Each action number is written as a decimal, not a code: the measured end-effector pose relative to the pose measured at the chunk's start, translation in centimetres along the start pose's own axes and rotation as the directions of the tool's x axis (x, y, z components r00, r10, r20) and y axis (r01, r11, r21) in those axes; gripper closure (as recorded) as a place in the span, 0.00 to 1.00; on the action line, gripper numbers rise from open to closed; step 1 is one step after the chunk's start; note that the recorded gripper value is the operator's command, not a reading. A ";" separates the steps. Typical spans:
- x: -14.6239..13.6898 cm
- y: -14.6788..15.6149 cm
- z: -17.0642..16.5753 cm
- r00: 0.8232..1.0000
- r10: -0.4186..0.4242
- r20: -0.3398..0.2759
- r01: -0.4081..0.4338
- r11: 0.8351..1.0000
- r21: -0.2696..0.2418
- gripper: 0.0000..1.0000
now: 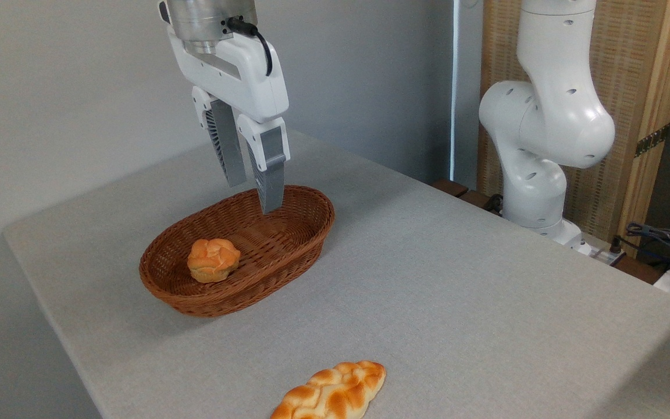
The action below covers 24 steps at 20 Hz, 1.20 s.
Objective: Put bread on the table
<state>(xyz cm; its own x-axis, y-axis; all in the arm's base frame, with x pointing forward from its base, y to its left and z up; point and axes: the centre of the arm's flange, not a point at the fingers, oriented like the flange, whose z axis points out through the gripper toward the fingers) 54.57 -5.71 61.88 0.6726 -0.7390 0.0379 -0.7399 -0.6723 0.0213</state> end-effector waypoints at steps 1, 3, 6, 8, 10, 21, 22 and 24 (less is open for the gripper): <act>-0.5 -0.6 -0.2 1.000 0.000 -0.002 0.000 1.000 0.002 0.00; -1.5 -1.6 -0.4 1.000 0.001 -0.002 -0.001 1.000 0.000 0.00; -1.6 -1.6 -0.5 1.000 0.002 0.001 -0.002 1.000 -0.003 0.00; -1.6 -1.6 -0.5 1.000 0.004 0.001 -0.004 1.000 -0.004 0.00; -1.5 -1.5 -0.5 1.000 0.003 0.001 -0.003 1.000 -0.004 0.00; -1.1 -1.1 -0.4 1.000 0.002 0.003 -0.002 1.000 -0.005 0.00; -1.3 -1.3 -0.4 1.000 -0.003 0.003 0.003 1.000 -0.005 0.00; -1.7 -1.7 -0.4 1.000 -0.014 0.003 0.014 1.000 -0.004 0.00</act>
<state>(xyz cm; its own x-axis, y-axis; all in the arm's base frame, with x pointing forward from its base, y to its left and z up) 54.72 -3.31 62.18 0.6827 -0.7299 0.0346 -0.7307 -0.6822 0.0259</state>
